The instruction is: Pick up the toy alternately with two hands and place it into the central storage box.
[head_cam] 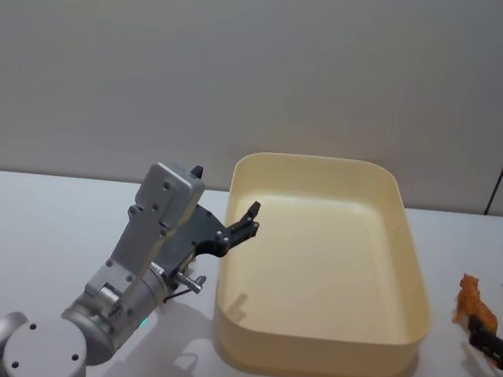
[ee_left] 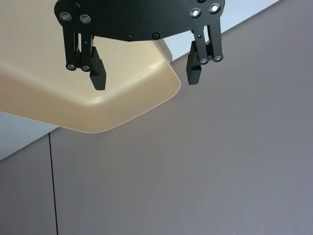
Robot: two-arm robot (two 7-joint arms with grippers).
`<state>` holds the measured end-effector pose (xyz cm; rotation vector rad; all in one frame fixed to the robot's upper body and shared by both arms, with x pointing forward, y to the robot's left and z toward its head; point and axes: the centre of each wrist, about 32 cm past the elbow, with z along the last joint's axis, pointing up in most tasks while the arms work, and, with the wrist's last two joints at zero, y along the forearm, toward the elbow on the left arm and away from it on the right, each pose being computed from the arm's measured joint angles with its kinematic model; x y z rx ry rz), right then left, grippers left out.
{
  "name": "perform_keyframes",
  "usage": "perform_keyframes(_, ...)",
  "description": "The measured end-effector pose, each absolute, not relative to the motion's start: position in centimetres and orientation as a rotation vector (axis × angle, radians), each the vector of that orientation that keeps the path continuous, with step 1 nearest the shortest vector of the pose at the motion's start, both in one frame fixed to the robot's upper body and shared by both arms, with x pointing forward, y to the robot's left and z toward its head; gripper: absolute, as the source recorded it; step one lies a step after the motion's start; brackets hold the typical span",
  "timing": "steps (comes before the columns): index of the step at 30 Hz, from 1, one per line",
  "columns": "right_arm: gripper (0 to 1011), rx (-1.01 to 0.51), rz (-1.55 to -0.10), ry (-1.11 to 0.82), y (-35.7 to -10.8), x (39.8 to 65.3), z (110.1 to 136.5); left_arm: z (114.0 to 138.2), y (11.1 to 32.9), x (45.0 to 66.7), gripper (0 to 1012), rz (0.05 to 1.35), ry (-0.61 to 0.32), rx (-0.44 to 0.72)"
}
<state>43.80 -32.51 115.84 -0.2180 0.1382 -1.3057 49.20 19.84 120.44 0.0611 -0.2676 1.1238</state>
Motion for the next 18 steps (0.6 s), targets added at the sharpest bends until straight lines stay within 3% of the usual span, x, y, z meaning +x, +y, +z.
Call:
perform_keyframes(4, 991, -0.226, -1.293, 0.137, -32.2, 44.3, 115.6, 120.4, 19.8, 49.2, 1002, 1.124, -0.268, 0.061)
perform_keyframes(18, 585, -0.252, -1.262, 0.131, -31.5, 45.4, 114.9, 120.4, 19.8, 49.2, 1001, 1.124, -0.268, 0.061)
